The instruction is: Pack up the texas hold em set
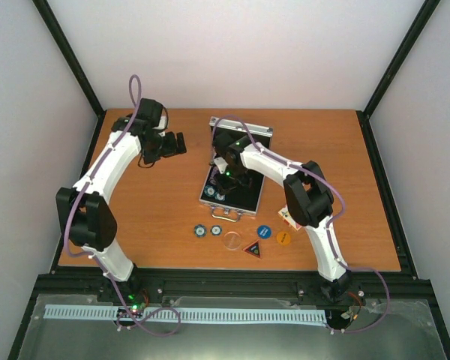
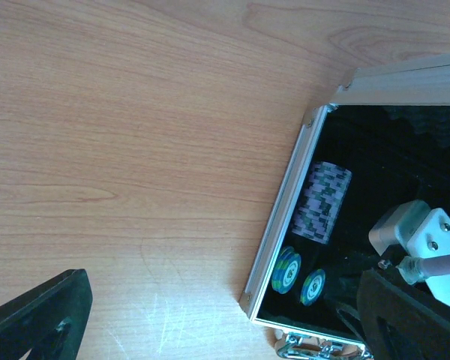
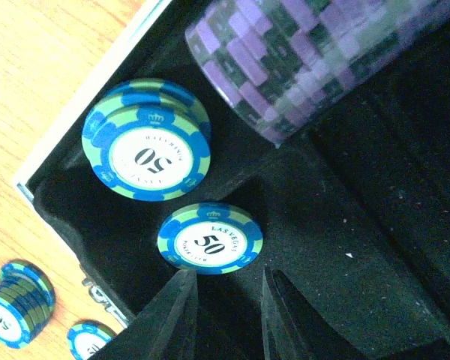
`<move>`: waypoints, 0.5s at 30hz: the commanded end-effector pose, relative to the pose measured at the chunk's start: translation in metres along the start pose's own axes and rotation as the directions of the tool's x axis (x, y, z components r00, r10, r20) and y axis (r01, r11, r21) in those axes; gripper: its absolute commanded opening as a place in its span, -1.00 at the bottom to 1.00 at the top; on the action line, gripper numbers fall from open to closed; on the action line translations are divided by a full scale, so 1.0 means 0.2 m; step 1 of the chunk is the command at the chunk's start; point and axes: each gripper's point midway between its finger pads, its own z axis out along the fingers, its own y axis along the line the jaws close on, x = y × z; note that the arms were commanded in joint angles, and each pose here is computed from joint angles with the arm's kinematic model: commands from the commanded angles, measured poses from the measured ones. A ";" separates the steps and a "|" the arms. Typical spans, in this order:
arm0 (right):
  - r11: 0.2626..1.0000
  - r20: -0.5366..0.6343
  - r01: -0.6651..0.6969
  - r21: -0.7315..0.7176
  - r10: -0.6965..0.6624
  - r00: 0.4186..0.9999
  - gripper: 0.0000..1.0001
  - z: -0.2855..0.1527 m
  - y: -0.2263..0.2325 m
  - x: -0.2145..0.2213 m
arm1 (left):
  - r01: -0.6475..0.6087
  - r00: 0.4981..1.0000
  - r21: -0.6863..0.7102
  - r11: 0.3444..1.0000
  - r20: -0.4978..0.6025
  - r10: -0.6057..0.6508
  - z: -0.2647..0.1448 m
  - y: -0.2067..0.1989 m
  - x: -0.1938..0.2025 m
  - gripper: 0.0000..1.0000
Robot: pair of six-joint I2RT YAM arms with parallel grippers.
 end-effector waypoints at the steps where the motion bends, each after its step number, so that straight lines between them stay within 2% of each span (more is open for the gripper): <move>1: 0.999 0.052 0.037 0.020 -0.038 0.998 -0.41 -0.13 0.04 -0.05 | -0.007 0.999 0.004 1.000 0.037 0.007 -0.08 0.00 -0.01 0.99; 3: 0.999 0.051 0.036 0.020 -0.037 0.998 -0.18 -0.14 0.04 -0.06 | -0.001 0.999 0.005 1.000 0.036 0.001 -0.07 0.01 -0.01 0.99; 6: 0.999 0.058 0.035 0.014 -0.035 0.998 0.04 -0.14 0.05 -0.08 | 0.002 0.999 0.010 1.000 0.032 -0.003 -0.07 0.01 0.00 0.99; 15: 0.999 0.028 -0.012 -0.034 0.013 1.000 0.14 -0.07 0.07 -0.06 | 0.000 1.000 0.006 1.000 0.014 0.000 -0.05 0.02 0.04 0.99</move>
